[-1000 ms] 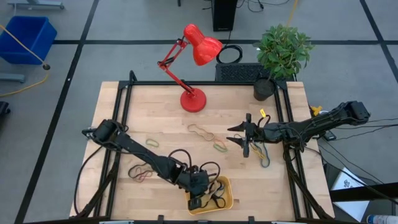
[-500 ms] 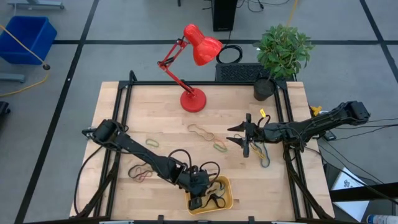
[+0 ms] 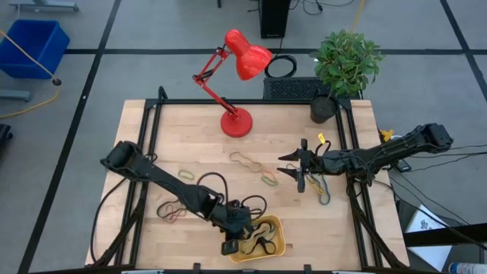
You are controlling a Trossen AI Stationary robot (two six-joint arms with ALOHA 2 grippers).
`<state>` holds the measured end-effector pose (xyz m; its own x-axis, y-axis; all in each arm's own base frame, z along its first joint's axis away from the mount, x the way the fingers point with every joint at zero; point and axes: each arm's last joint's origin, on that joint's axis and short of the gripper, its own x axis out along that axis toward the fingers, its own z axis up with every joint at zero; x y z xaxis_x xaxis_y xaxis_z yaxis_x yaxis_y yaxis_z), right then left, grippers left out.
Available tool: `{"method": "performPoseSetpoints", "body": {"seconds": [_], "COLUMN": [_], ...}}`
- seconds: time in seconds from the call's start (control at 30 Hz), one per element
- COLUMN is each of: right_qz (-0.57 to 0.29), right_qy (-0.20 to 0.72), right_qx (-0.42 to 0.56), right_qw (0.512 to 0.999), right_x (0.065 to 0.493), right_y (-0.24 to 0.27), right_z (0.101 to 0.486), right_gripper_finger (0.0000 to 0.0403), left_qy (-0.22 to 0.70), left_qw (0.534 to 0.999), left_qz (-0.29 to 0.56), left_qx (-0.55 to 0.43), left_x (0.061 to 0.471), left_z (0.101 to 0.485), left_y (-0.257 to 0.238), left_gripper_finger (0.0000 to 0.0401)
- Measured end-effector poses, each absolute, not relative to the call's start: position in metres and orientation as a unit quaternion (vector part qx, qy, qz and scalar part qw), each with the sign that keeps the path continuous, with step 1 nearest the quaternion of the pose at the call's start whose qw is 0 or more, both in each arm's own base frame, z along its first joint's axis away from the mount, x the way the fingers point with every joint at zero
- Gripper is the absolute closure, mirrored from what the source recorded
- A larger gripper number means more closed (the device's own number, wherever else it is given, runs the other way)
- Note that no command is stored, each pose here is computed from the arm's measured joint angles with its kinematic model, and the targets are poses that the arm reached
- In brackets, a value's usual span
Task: Pick and place rubber bands into bin
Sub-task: Put the red rubber band into the yellow bin
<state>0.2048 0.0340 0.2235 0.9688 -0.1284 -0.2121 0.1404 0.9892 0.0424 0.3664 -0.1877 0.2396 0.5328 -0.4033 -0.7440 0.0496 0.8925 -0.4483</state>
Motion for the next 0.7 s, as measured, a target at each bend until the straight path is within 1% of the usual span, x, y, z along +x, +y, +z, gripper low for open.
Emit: {"method": "performPoseSetpoints", "body": {"seconds": [0.13,0.23,0.37,0.5,0.63,0.7], "right_qz": [-0.068,-0.068,-0.068,-0.068,-0.069,-0.069], "right_qy": [0.105,0.105,0.103,0.101,0.101,0.099], "right_qx": [0.029,0.029,0.029,0.03,0.03,0.03], "right_qw": [0.992,0.992,0.992,0.992,0.992,0.992], "right_x": [0.205,0.205,0.205,0.205,0.205,0.205], "right_y": [0.034,0.034,0.034,0.034,0.034,0.034], "right_z": [0.224,0.224,0.224,0.224,0.224,0.225], "right_gripper_finger": [0.0228,0.023,0.023,0.0227,0.0229,0.0231], "left_qy": [0.497,0.533,0.59,0.649,0.697,0.704], "left_qw": [0.849,0.834,0.799,0.752,0.709,0.7], "left_qz": [-0.092,-0.055,-0.007,0.039,0.054,0.062], "left_qx": [-0.157,-0.134,-0.116,-0.106,-0.092,-0.104], "left_x": [0.346,0.328,0.305,0.287,0.273,0.269], "left_z": [0.257,0.266,0.272,0.271,0.27,0.267], "left_y": [-0.175,-0.165,-0.153,-0.148,-0.148,-0.15], "left_gripper_finger": [0.0316,0.0316,0.0316,0.0316,0.0316,0.0316]}}
